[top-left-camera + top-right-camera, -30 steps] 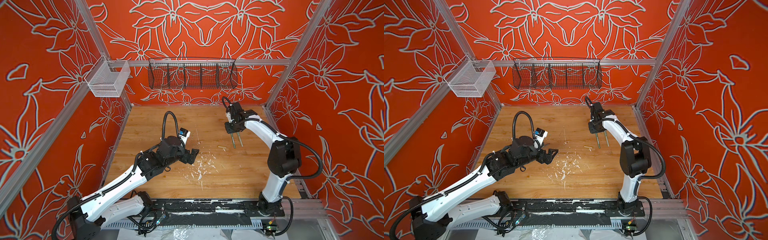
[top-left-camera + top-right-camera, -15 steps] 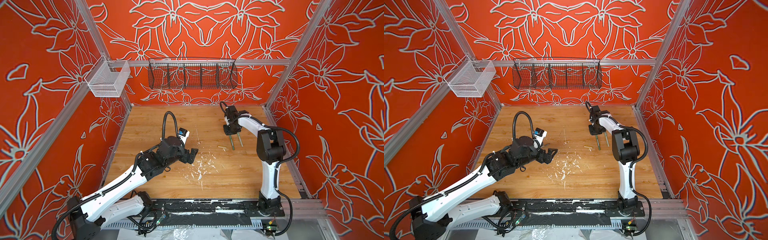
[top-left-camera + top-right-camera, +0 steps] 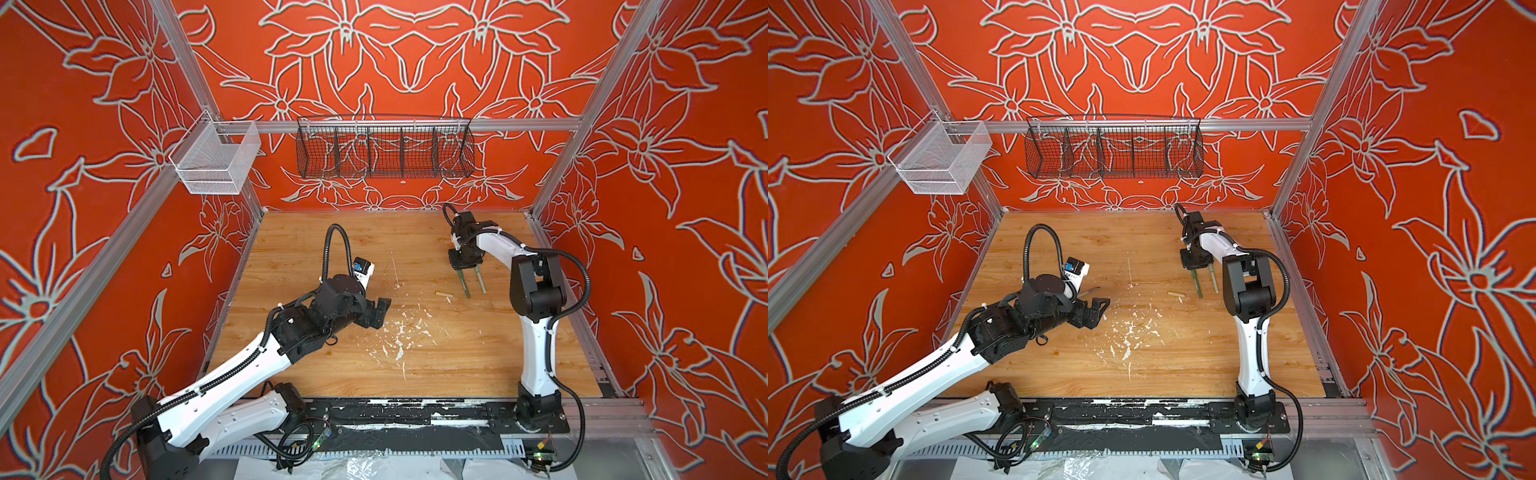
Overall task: Insert pens into pen caps
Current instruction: Place a pen at the middle-right of the table, then rotate the pen cap at the center of the table.
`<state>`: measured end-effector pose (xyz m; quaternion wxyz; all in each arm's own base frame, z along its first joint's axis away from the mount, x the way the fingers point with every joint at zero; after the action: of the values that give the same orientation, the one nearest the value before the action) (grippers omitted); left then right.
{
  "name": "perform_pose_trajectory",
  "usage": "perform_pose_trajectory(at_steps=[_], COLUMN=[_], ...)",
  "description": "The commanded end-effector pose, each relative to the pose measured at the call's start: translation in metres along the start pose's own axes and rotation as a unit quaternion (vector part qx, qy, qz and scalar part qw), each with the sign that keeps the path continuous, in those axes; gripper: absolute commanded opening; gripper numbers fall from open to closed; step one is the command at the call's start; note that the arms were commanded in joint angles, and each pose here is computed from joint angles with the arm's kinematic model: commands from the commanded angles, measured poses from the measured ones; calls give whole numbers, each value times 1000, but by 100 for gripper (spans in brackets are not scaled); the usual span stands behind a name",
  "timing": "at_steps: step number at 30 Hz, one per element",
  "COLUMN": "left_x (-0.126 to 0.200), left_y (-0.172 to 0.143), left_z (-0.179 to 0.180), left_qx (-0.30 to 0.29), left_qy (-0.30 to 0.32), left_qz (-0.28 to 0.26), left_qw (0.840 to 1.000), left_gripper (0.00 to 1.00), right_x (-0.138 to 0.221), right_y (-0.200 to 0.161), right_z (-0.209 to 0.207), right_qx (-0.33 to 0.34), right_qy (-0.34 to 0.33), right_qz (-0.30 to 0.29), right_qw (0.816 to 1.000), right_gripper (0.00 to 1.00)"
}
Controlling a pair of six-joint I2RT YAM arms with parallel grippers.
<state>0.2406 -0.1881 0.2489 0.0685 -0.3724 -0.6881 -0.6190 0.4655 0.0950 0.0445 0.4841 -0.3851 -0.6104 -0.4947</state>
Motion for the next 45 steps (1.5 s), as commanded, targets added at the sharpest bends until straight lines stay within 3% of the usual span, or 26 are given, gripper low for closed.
perform_pose_trajectory(at_steps=[1,5,10,18,25,32,40,45], left_x=[10,13,16,22,11,3,1,9], left_y=[3,5,10,37,39,49,34,32], left_z=[7,9,9,17,35,36,41,45], left_qx=[8,4,6,-5,41,83,74,79], left_qy=[16,19,21,52,59,49,61,65], left_qz=[-11,-14,-19,-47,-44,-64,-40,-51], left_qw=[1000,1000,1000,998,996,993,995,993], left_gripper=[97,97,97,97,97,97,97,97], right_x=[0,16,63,134,115,91,75,70], right_y=[7,11,16,-20,-86,-126,-130,-120], right_z=[-1,-1,5,46,86,90,88,96], right_qx=[2,-2,-13,-28,-25,-73,-97,-112], right_qy=[3,3,31,120,120,148,146,170], right_qz=[-6,-20,-78,-155,-114,-128,-137,-144], right_qw=[1000,1000,996,980,986,978,975,968], right_gripper=[36,41,43,45,46,46,47,47])
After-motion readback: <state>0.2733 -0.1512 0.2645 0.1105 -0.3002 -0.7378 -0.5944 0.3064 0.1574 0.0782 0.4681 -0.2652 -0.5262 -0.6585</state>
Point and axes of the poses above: each gripper's point midway between its finger pads, its own x axis back along the fingers, its own z axis along the line the jaws close on, y = z × x, the point moved 1 cm from there along x, back along the fingers, and after that the axes turned 5 degrees about x, right-handed, at the moved point
